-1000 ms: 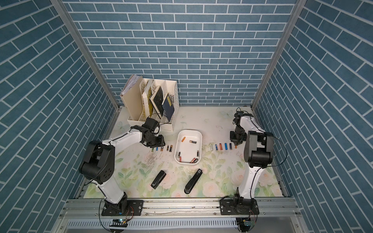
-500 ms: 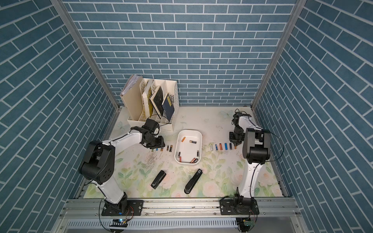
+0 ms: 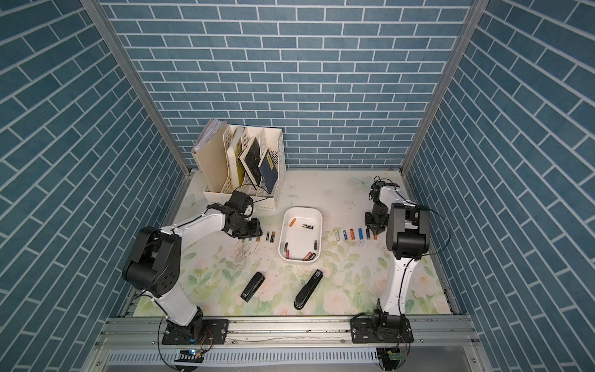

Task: Take the batteries out of the storage box
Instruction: Place the battery at the center of the board.

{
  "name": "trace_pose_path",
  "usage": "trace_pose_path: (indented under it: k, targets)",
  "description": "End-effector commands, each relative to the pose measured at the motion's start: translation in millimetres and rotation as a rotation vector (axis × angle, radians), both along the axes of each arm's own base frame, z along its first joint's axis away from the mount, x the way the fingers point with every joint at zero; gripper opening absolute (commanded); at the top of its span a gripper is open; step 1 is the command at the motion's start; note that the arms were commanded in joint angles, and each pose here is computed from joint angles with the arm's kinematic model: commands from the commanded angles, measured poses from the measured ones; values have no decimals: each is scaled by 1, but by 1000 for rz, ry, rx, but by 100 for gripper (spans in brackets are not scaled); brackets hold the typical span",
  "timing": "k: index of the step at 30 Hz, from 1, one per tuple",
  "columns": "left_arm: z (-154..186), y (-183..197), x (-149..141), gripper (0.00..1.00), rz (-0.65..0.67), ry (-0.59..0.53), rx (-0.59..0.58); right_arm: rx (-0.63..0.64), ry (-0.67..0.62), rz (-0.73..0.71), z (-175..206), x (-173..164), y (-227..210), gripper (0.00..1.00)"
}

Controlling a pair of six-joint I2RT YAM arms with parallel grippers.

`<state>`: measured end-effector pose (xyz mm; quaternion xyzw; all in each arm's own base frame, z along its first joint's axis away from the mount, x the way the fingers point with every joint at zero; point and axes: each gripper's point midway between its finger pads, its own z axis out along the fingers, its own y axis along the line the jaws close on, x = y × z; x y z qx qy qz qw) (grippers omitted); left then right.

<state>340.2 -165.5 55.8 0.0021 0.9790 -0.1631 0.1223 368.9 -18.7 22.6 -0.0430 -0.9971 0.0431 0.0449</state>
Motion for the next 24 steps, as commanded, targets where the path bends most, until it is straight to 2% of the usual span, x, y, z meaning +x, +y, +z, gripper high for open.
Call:
trace_pose_path:
  k: [1,13,24]
  targets:
    - [5,1,-4,46,1,-12,5,-12,9,17,-1,0,-3,16]
    - [14,2,-3,46,3,-27,7,-13,-18,15,10,1,-3,23]
    - [47,-4,8,46,0,-88,67,24,-119,31,46,9,11,26]
